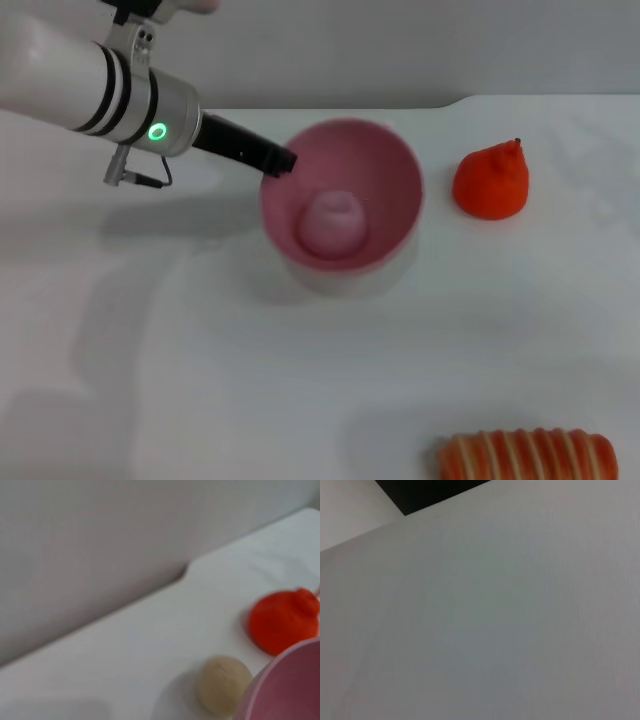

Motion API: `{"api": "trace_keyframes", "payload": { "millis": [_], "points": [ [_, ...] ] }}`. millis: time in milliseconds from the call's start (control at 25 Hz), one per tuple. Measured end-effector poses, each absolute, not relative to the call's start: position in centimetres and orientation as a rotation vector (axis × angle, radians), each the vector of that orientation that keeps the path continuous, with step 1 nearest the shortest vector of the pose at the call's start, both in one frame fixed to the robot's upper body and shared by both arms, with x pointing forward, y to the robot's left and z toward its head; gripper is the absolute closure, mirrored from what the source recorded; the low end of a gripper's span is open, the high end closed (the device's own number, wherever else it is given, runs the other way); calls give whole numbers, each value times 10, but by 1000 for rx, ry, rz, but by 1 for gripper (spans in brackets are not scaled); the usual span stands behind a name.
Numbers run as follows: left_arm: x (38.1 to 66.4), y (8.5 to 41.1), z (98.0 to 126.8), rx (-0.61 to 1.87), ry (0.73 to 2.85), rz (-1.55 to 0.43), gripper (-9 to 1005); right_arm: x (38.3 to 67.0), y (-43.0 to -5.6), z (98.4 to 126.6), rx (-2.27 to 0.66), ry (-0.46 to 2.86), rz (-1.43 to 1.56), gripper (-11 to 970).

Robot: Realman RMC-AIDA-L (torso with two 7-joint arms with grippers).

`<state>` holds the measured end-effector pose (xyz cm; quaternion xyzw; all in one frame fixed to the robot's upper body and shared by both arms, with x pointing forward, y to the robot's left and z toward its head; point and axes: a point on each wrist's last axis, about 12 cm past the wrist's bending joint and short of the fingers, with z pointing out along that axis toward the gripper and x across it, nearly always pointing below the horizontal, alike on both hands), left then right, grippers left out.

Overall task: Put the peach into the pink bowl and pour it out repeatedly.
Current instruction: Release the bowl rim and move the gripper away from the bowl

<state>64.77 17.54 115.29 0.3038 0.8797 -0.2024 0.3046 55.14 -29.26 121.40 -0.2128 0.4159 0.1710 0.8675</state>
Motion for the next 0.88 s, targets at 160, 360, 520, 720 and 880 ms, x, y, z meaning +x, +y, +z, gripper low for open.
{"api": "trace_keyframes", "payload": {
  "millis": [160,360,520,720,880],
  "points": [
    [638,178,1151,889,2404,-564,902,550,-295,1205,-432,898,362,562],
    [632,178,1151,943,2451,-574,895,549,-298,1197,-419,928,363,562],
    [632,181,1149,935,2479,-542,889,549,-298,1195,-420,932,368,562],
    [631,183,1145,929,2501,-516,882,549,-296,1196,-429,928,370,562],
    [630,186,1141,940,2523,-487,876,549,-293,1196,-437,928,378,562]
  ]
}}
